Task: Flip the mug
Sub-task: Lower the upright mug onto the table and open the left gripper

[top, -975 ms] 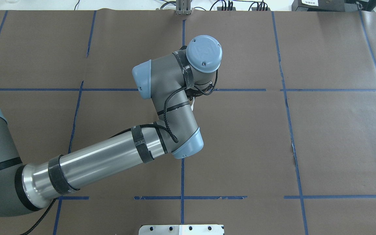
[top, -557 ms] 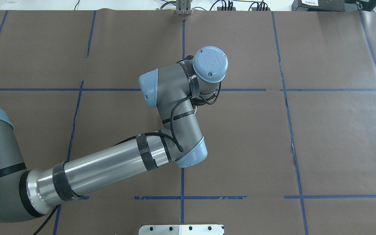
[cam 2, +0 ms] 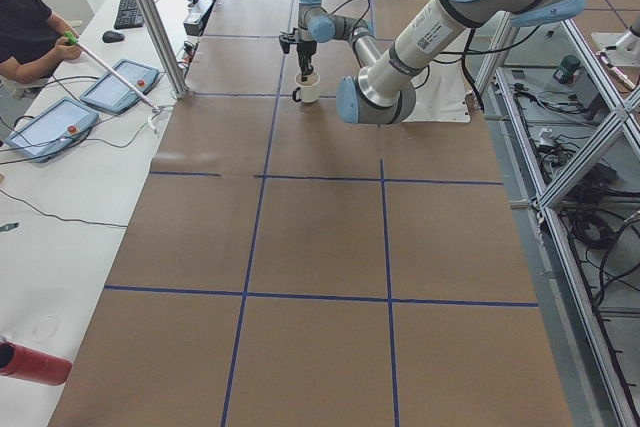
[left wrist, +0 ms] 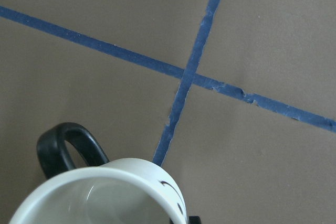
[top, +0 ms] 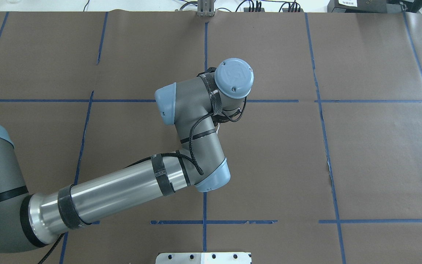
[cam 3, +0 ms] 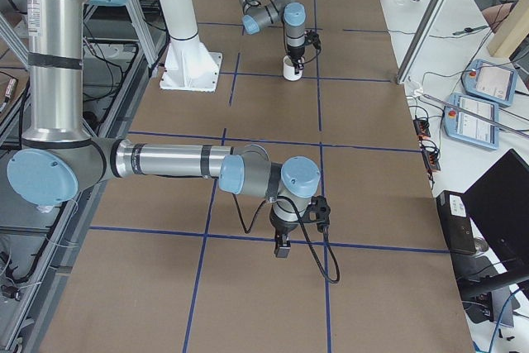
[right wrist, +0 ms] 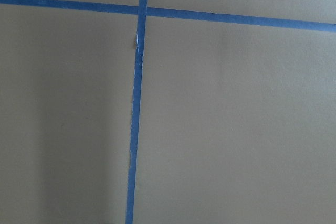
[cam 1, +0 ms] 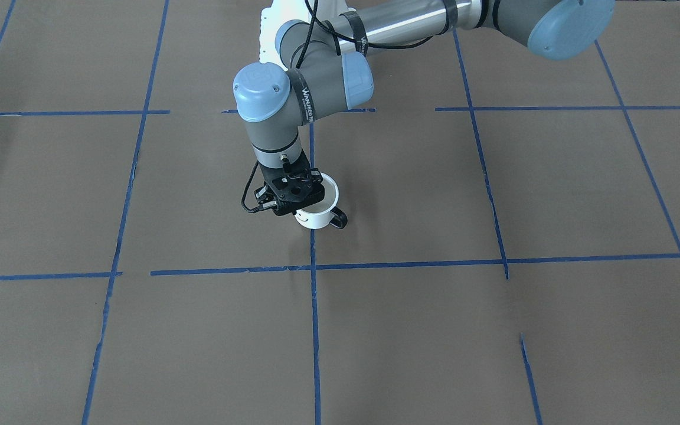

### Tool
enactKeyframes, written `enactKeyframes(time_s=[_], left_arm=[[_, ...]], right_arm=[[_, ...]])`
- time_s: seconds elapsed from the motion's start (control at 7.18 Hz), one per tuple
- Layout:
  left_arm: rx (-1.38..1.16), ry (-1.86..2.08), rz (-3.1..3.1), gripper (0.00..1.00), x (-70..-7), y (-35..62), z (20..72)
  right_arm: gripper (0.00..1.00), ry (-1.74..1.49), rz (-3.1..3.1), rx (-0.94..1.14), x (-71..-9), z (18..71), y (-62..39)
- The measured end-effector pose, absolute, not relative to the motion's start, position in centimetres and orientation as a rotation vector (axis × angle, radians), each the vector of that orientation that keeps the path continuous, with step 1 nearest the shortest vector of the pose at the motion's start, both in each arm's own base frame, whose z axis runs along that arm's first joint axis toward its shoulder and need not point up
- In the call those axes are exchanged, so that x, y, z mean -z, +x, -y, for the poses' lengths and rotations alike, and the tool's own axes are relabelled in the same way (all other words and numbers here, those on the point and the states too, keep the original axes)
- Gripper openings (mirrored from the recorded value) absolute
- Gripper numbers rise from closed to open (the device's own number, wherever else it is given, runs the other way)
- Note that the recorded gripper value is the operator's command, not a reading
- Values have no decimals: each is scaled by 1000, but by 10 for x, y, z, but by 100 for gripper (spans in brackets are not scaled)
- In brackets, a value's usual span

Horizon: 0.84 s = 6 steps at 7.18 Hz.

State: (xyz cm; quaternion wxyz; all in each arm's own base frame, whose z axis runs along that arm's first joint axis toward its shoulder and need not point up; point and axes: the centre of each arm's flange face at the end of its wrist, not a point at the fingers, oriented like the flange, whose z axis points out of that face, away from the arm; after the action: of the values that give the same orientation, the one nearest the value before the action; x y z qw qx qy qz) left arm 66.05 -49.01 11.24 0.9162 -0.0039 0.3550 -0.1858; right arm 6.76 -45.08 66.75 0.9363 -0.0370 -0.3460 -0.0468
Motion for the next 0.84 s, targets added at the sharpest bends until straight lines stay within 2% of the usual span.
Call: enactKeyframes(time_s=[0.14,0.84], left_arm=[[382,-8,-729,99,-115,661,490],[350,29,-774,100,-100,627,479]], right_arm=[[100,-76,707,96,-668,451,68],[100,-76,707,96,-668,451,68]])
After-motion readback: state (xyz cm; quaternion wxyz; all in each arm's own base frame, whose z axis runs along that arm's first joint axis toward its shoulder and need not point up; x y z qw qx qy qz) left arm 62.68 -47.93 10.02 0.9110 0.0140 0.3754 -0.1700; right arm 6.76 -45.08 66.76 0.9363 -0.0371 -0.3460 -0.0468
